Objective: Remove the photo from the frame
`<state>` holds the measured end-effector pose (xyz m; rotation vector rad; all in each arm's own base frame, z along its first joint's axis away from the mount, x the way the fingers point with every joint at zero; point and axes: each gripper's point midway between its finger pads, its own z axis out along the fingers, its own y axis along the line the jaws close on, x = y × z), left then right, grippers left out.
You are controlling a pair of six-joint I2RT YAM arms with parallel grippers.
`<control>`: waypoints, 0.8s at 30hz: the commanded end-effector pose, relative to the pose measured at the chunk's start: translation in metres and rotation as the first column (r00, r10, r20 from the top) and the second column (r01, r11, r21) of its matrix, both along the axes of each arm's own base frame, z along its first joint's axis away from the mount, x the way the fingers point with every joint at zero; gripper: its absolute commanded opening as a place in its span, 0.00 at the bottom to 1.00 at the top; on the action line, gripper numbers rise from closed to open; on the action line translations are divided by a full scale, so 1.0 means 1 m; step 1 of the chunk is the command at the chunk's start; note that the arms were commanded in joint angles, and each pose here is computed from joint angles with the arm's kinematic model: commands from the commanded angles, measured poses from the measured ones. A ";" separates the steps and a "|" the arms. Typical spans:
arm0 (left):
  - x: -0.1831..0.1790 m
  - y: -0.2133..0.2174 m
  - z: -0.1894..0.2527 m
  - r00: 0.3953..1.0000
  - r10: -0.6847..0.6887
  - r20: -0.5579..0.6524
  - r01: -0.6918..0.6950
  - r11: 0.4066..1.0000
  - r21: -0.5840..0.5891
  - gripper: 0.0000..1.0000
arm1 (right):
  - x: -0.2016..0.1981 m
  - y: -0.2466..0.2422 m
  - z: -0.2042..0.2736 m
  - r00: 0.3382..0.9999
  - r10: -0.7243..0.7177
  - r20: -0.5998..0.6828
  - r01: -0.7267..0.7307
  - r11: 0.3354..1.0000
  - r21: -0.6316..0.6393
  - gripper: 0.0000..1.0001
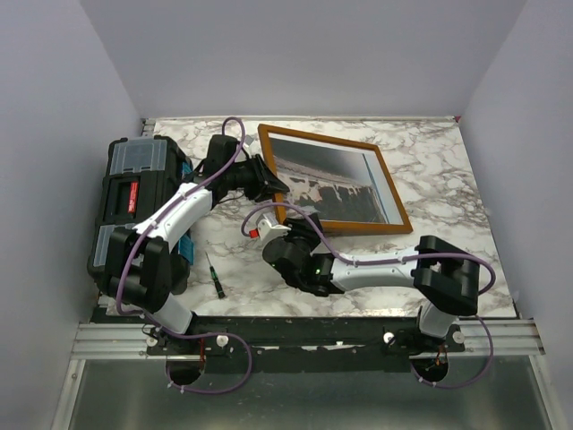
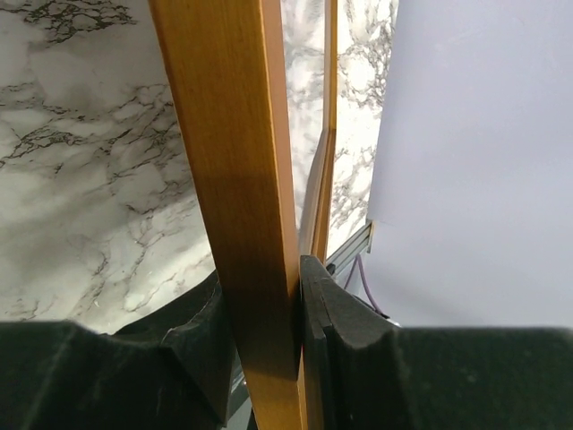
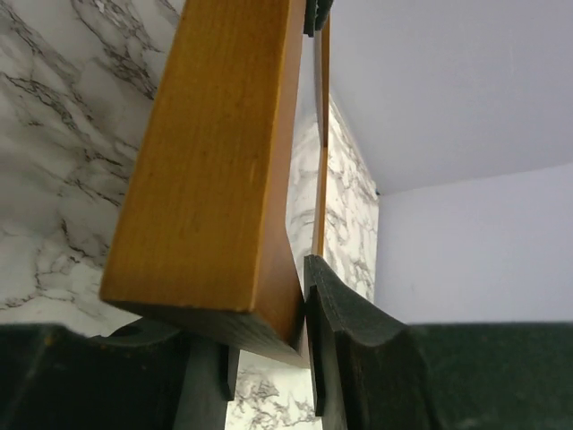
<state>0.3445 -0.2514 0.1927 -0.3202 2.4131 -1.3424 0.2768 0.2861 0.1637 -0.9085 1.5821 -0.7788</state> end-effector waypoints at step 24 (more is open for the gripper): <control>-0.007 0.117 0.173 0.644 0.153 0.750 -0.414 0.894 0.173 0.98 | 0.009 0.025 0.093 0.993 0.026 0.112 -0.070 0.911 0.406 0.01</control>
